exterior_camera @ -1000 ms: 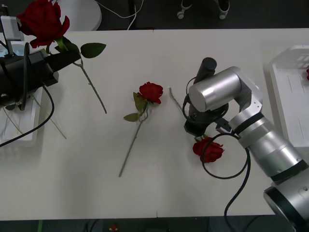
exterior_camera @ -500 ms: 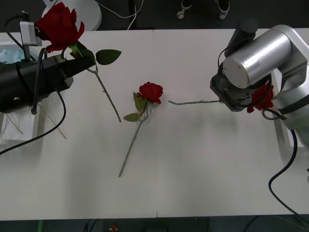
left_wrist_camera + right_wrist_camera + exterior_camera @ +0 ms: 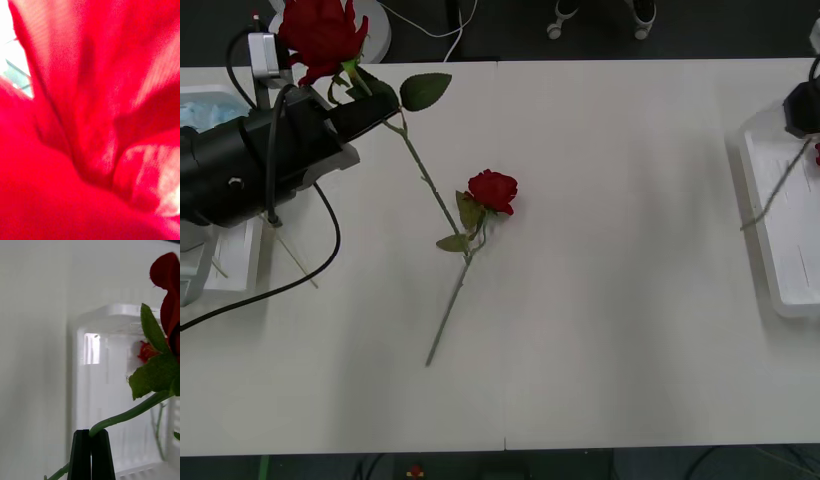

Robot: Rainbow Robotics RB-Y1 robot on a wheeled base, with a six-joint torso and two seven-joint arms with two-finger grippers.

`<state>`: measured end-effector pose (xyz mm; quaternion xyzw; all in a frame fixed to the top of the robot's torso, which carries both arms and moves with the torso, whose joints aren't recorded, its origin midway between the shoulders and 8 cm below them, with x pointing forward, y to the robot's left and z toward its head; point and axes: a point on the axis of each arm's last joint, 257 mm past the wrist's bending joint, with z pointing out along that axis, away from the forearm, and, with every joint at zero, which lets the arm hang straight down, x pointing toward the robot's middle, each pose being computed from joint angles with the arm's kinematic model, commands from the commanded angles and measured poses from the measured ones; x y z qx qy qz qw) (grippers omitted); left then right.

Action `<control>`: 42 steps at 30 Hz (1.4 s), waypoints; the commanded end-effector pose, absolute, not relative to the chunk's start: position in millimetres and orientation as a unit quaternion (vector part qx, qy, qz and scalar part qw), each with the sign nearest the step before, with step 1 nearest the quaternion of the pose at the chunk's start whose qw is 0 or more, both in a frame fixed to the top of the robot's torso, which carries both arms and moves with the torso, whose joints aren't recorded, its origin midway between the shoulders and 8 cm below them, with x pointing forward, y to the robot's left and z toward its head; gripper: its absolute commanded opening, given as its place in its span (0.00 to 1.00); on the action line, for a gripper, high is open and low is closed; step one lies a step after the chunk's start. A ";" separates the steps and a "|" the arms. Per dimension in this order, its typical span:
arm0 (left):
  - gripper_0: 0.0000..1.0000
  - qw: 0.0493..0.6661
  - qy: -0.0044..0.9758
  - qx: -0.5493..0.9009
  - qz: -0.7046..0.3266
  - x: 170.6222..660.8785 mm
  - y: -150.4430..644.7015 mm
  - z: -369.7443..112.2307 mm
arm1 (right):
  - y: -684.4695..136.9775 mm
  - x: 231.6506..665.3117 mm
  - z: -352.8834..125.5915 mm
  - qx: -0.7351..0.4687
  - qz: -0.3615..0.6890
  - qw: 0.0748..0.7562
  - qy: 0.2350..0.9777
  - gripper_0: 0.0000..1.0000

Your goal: Put the red flowers into the right box and the blue flowers into the left box

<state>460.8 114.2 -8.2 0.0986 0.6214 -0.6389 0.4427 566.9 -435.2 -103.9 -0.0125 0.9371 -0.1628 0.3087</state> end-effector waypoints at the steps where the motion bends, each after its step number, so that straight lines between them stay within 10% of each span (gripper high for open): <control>1: 0.00 0.415 0.606 0.070 -0.675 457.8 79.7 4.1 | -530.1 568.4 -44.9 -0.056 -0.254 0.320 0.911 0.00; 29: 0.00 0.312 0.661 0.051 -0.681 465.2 -19.4 11.0 | -643.1 566.8 -171.3 -0.185 -0.366 0.228 0.883 0.01; 35: 0.00 0.292 0.660 0.038 -0.691 463.1 -31.1 15.0 | -639.7 566.4 -172.1 -0.167 -0.337 0.244 0.894 0.92; 42: 0.00 0.293 0.661 0.039 -0.690 463.6 -32.1 14.2 | -606.9 565.2 -152.4 -0.151 -0.252 0.264 0.919 1.00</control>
